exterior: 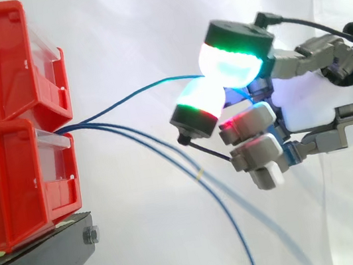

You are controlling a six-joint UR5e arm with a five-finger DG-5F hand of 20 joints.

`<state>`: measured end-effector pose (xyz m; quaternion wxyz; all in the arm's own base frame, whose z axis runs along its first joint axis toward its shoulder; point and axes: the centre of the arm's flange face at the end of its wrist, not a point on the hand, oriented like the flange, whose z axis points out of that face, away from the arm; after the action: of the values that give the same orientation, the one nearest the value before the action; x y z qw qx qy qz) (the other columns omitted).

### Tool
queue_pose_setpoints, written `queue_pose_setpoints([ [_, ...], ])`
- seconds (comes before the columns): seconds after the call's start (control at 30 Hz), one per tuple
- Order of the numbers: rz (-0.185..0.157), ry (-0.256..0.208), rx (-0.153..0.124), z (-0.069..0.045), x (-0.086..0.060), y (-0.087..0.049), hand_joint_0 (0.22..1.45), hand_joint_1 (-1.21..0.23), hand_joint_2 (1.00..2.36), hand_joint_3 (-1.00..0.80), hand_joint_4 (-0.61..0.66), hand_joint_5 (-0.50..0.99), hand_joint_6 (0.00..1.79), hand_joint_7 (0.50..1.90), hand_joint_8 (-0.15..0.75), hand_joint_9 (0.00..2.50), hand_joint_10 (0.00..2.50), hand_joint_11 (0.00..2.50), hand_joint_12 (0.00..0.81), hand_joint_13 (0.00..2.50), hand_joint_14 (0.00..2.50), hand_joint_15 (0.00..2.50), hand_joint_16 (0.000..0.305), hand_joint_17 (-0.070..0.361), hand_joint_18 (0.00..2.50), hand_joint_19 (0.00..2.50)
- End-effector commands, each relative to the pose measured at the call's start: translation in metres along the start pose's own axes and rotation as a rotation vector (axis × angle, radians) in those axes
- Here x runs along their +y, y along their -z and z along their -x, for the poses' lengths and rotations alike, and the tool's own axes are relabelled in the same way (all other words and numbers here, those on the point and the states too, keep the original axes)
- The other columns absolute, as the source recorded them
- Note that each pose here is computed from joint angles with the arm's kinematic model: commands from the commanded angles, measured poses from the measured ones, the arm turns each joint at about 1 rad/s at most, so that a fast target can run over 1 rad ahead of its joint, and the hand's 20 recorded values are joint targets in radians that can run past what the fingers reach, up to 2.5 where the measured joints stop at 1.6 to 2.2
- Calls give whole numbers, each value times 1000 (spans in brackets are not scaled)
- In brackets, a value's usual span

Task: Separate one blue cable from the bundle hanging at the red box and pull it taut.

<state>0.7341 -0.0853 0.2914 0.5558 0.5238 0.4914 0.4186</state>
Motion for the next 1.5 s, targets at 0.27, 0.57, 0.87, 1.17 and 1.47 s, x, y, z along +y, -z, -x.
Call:
queue_pose_setpoints([
  [0.27, -10, -81, -44, -8, -22, -6, 527, -658, 1000, -500, 118, -215, 858, 988, 261, 1112, 108, 1480, 351, 1119, 20, 1312, 49, 110, 904, 914],
  [0.57, -11, -81, -33, -16, -35, -1, 517, -652, 1000, -500, 120, -220, 859, 979, 266, 1091, 139, 1472, 357, 1142, 19, 1355, 50, 114, 904, 927],
  [0.87, 2, -86, -42, -17, -37, -1, 484, -550, 1000, -500, 131, -218, 859, 957, 286, 1086, 195, 1428, 373, 1151, 17, 1343, 53, 120, 918, 942],
  [1.17, -31, -73, -49, -15, -41, 2, 562, -486, 1000, -500, 110, -215, 849, 985, 260, 1120, 66, 1515, 335, 1148, 19, 1361, 48, 108, 886, 978],
  [1.47, -48, -66, -76, -12, -42, 4, 602, -462, 1000, -500, 103, -214, 845, 1000, 251, 1127, 43, 1539, 328, 1163, 18, 1377, 47, 105, 893, 994],
])
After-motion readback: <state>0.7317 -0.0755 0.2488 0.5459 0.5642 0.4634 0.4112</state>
